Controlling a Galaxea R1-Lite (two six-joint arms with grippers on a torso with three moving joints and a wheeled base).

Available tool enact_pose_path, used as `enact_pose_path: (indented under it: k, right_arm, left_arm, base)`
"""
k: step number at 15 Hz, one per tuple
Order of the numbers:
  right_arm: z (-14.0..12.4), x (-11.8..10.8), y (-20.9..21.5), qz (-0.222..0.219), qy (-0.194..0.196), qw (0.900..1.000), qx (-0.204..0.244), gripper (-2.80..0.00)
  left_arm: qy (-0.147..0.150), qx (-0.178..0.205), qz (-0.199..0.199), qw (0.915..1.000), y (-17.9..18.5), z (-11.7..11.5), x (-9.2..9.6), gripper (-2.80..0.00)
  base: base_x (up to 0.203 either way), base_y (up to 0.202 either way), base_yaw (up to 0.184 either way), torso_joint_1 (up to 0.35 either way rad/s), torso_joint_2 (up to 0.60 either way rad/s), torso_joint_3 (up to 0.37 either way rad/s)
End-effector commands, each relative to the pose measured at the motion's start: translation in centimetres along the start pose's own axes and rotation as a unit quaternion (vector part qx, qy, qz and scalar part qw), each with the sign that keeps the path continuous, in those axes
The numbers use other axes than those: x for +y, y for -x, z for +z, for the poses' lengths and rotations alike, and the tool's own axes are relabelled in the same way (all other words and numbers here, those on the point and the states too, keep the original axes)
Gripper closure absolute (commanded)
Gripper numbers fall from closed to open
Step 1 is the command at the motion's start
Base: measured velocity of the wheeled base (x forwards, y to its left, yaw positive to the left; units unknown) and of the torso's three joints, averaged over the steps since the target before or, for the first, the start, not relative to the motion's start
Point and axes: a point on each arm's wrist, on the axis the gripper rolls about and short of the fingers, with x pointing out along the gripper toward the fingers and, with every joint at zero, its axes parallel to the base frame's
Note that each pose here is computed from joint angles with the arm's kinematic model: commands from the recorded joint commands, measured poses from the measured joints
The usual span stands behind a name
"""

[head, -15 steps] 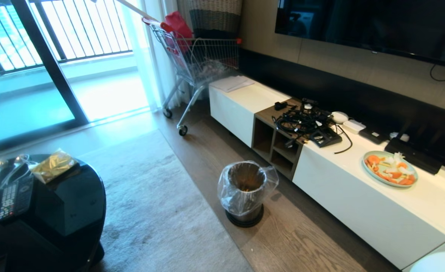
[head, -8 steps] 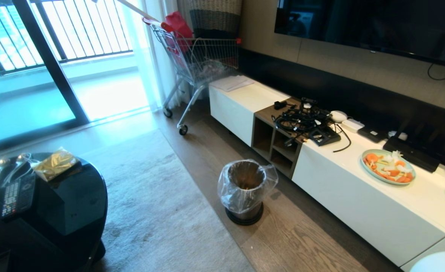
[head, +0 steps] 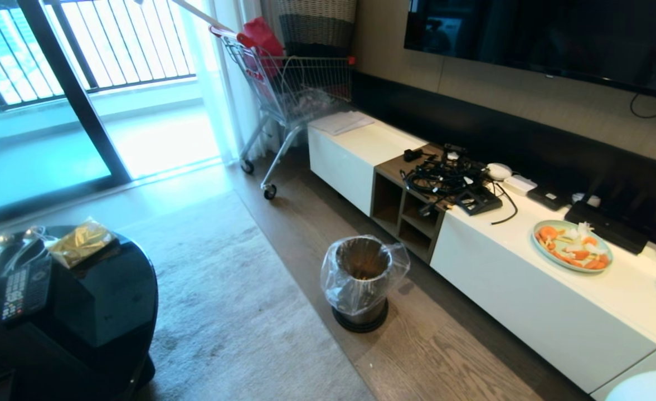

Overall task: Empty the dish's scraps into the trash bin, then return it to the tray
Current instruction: Put the bowl back to the table

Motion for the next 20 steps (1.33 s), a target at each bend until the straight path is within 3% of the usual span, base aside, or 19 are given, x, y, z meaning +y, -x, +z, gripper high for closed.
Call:
enact_pose_path:
  k: [1,20]
  right_arm:
    - [-0.01,0.0,-0.01,0.0,0.0,1.0,0.001,0.0]
    - [0.0,0.0,-0.01,-0.001,-0.003,1.0,0.001,0.0]
  left_arm:
    - [0.001,0.0,0.0,1.0,0.0,0.0,0.0,0.0]
    - [0.001,0.0,0.0,1.0,0.0,0.0,0.0,0.0]
  base:
    - [0.003,-0.003,0.078,-0.006,0.01,0.001]
    - [0.001,-0.008,0.164,0.003,0.0,0.003]
